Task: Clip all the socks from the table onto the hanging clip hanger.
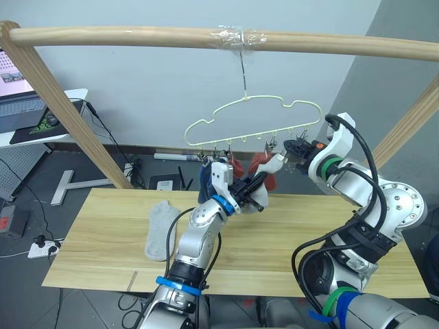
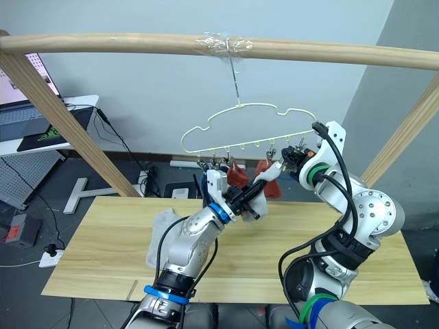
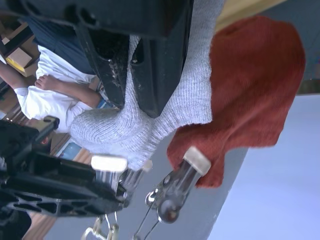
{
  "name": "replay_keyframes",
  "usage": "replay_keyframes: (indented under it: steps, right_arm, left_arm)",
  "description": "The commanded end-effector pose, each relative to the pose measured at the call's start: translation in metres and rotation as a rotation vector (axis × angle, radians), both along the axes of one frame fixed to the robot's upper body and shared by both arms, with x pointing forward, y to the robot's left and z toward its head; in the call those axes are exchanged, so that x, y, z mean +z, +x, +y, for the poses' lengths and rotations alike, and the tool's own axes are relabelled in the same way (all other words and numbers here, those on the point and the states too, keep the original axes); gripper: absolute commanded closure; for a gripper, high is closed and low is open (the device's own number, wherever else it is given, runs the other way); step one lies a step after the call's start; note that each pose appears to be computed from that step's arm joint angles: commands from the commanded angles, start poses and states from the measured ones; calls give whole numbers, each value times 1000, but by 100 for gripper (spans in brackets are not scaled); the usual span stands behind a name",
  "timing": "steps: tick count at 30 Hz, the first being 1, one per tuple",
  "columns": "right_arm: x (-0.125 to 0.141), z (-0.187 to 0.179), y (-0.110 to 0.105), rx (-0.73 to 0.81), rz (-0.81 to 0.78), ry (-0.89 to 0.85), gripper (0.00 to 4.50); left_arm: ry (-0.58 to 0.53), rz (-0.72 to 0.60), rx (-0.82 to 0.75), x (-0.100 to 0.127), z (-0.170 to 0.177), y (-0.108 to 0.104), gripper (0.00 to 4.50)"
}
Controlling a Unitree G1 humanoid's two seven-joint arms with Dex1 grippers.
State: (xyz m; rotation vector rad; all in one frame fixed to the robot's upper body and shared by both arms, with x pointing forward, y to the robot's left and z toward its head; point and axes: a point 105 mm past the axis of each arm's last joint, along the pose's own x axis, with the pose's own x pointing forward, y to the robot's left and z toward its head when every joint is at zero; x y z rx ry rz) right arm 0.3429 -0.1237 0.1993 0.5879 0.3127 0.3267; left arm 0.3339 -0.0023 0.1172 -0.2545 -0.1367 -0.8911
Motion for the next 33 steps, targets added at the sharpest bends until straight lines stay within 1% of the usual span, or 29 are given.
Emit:
replay_keyframes:
  steps: [1, 8, 14, 16, 20, 22, 23, 25, 27, 29, 31, 33]
  right_arm:
    - [12, 6, -2, 0, -34, 46, 442]
    - [12, 10, -2, 9, -29, 76, 442]
    - [16, 11, -4, 41, -55, 126, 223]
    - [20, 7, -4, 42, -71, 129, 158]
    - [28, -2, -6, 43, -114, 130, 8]
    - [34, -12, -11, 46, -160, 96, 3]
    - [33, -17, -17, 67, -185, 8, 3]
    - [26, -22, -28, 97, -197, -174, 0]
    - [18, -27, -31, 84, -203, -270, 0]
    - [13, -31, -32, 72, -219, -323, 0]
    - [6, -36, -32, 19, -228, -335, 0]
    - [3, -38, -31, -5, -245, -358, 0]
  left_arm:
    - [-21, -50, -25, 12, -8, -3, 449]
    - [-23, -66, -50, 16, -12, -7, 449]
    - [-44, -76, -70, 25, -16, -8, 450]
    - [-50, -78, -76, 27, -18, -8, 450]
    - [-60, -70, -95, 29, -21, -8, 450]
    - [-72, -48, -107, 29, -25, -7, 450]
    - [-77, -32, -119, 28, -29, -7, 450]
    - [-78, -3, -145, 24, -35, -7, 397]
    - [-97, 52, -161, 18, -39, -6, 340]
    - [-108, 96, -168, 12, -40, -4, 277]
    - [-84, 162, -170, -5, -39, -4, 213]
    - [-65, 190, -172, -14, -37, -4, 148]
